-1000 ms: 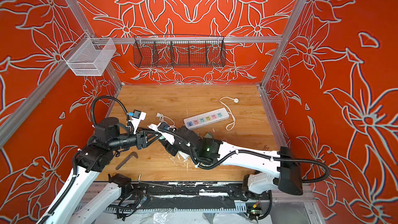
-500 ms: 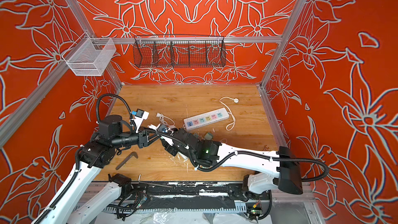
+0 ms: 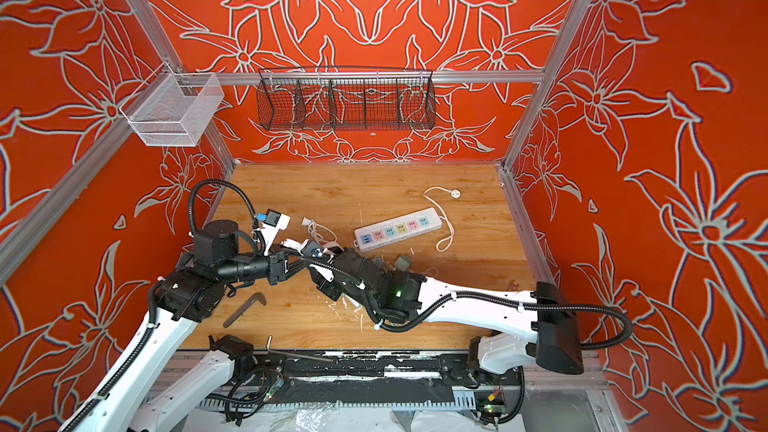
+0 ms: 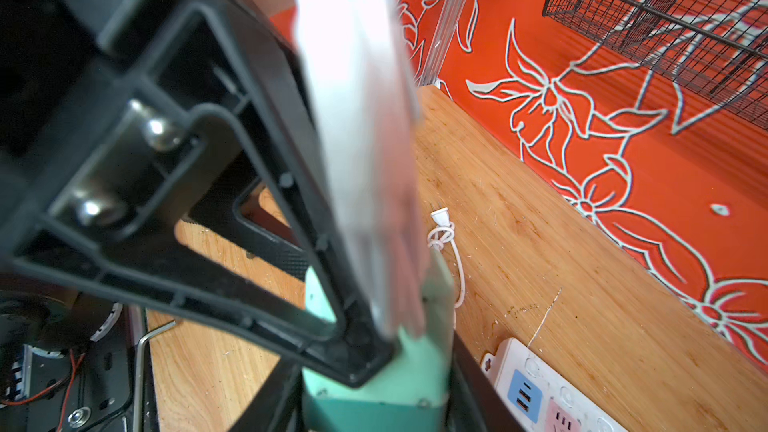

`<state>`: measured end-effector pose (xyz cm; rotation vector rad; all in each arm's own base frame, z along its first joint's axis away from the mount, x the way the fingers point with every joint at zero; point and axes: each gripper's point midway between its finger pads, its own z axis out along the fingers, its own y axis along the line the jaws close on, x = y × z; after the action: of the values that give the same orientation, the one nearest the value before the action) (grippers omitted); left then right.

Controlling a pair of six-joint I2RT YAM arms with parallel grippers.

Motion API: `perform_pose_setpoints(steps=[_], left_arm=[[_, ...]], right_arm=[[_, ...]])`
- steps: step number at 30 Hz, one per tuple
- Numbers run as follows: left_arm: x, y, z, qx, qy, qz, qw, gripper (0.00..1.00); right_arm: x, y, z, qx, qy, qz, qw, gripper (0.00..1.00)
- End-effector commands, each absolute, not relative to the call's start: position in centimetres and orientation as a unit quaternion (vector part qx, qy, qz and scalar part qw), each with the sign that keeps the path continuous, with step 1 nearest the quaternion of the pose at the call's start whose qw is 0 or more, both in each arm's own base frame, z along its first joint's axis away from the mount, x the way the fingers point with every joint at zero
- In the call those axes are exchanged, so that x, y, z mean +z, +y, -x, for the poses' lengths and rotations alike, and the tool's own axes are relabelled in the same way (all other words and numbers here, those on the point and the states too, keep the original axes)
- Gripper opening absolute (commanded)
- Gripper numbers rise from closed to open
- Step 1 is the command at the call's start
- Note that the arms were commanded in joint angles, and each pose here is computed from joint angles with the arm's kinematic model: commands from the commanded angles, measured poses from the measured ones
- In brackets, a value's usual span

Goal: Insert the plug
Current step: 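Pass the green charger from the right gripper into the left gripper, then carry the green charger with the left gripper above the square white socket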

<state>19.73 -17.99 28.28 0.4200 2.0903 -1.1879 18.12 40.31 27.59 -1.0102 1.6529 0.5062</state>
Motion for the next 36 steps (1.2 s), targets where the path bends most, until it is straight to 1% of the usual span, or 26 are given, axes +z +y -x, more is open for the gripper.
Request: perform_pose_setpoints(steps=[1, 2, 3, 6, 8, 10, 13, 15, 18, 22, 26, 29, 32, 35, 36], left_arm=[[27.6, -18.1, -19.8, -0.454, 0.803, -0.171, 0.346, 0.16], [27.7, -18.2, -19.7, -0.458, 0.800, -0.176, 0.346, 0.16], [27.8, -18.3, -19.6, -0.461, 0.797, -0.182, 0.347, 0.14], [27.8, -18.3, -19.6, -0.459, 0.796, -0.183, 0.350, 0.00], [27.5, -18.2, -20.0, -0.455, 0.799, -0.177, 0.350, 0.00], [27.0, -18.0, -20.8, -0.446, 0.807, -0.161, 0.352, 0.00], [26.1, -17.5, -22.4, -0.427, 0.819, -0.131, 0.360, 0.00], [25.2, -16.5, -23.8, -0.397, 0.833, -0.098, 0.373, 0.00], [23.8, -15.4, -25.5, -0.359, 0.846, -0.064, 0.388, 0.00], [21.4, -13.6, -27.3, -0.303, 0.868, -0.023, 0.394, 0.00], [19.0, -11.7, -28.6, -0.247, 0.883, 0.019, 0.398, 0.00], [17.9, -10.9, -29.3, -0.226, 0.888, 0.037, 0.400, 0.00], [16.8, -10.9, -29.9, -0.214, 0.887, 0.019, 0.409, 0.00], [16.4, -11.1, -30.5, -0.195, 0.884, -0.024, 0.423, 0.00], [15.6, -11.2, -30.8, -0.183, 0.890, -0.042, 0.414, 0.00]], right_arm=[[30.1, 41.4, -17.0, 0.258, 0.666, 0.418, 0.561, 0.38], [30.1, 41.4, -17.0, 0.257, 0.667, 0.417, 0.561, 0.38], [30.0, 41.4, -17.1, 0.256, 0.668, 0.416, 0.561, 0.38], [29.6, 41.3, -17.3, 0.249, 0.675, 0.412, 0.559, 0.42], [29.3, 41.1, -17.6, 0.243, 0.682, 0.408, 0.557, 0.48], [28.9, 40.6, -18.1, 0.232, 0.693, 0.397, 0.555, 0.63], [27.7, 39.3, -18.9, 0.223, 0.716, 0.387, 0.536, 0.78], [26.7, 38.1, -19.7, 0.223, 0.735, 0.378, 0.517, 0.83], [24.8, 35.7, -20.7, 0.225, 0.766, 0.359, 0.484, 0.88], [22.5, 32.0, -22.2, 0.234, 0.804, 0.316, 0.446, 0.97], [20.7, 28.8, -23.2, 0.223, 0.833, 0.281, 0.421, 0.97], [19.7, 27.4, -23.7, 0.221, 0.844, 0.266, 0.409, 0.97], [18.8, 26.4, -24.3, 0.222, 0.853, 0.254, 0.397, 0.97], [18.2, 26.1, -24.5, 0.225, 0.857, 0.253, 0.390, 0.97], [18.0, 26.1, -24.6, 0.228, 0.855, 0.255, 0.389, 0.97]])
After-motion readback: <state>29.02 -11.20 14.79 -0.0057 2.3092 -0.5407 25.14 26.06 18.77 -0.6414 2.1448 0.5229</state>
